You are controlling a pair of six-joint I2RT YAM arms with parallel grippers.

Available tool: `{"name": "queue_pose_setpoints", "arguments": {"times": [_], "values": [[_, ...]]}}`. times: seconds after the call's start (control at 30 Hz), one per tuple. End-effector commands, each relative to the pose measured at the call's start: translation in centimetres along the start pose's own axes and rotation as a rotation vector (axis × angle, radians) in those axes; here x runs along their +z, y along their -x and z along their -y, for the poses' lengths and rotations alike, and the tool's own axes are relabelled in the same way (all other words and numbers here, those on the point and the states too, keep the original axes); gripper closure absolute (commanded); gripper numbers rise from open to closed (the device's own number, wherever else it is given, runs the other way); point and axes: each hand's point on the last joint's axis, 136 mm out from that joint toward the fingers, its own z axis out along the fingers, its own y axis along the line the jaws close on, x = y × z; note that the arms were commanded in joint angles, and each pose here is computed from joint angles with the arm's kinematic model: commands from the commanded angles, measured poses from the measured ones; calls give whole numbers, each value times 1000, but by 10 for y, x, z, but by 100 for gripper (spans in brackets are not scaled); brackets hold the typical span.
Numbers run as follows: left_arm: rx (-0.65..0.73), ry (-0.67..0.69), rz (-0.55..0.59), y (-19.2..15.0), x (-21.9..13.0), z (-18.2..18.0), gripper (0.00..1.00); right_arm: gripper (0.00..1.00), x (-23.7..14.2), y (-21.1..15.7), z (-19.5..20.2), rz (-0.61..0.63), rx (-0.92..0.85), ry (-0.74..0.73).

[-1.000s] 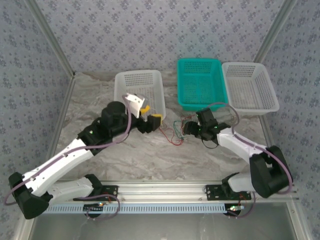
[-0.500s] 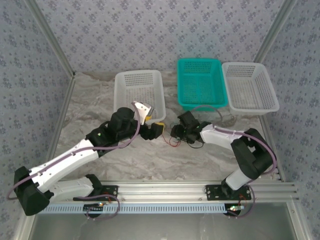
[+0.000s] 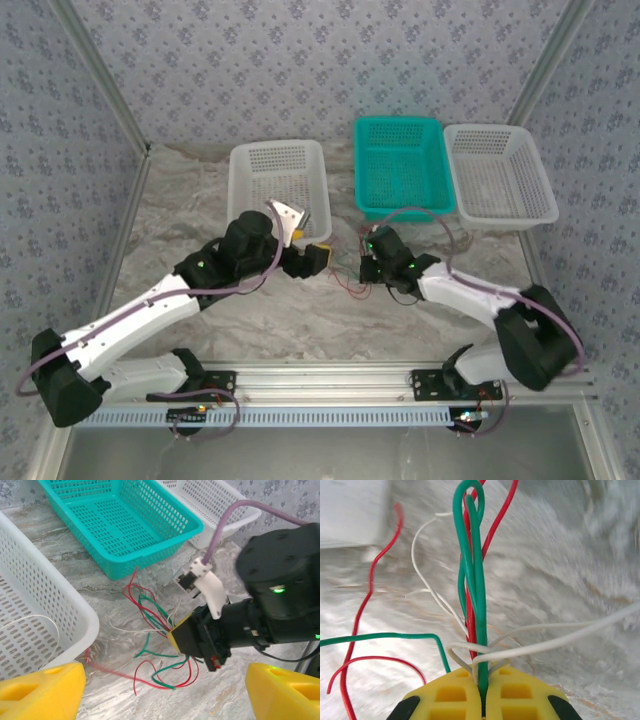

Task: Untangle the cables

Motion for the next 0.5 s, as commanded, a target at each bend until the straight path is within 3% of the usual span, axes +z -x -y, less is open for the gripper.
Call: {"name": "queue_pose_setpoints", "arguments": {"times": [0.0, 0.1, 0.23, 0.47], "values": [[-64, -3, -10, 31, -9, 11, 16, 100, -31, 16, -27, 86, -277, 137], [-124, -3, -91, 34, 0, 13, 16, 99, -56, 21, -50, 176, -443, 211], [-198, -100, -112, 39, 11, 31, 18, 100, -81, 25, -64, 321, -574, 256], [-300, -16, -123, 21, 17, 1, 25, 100, -116, 35, -66, 479, -584, 298]]}}
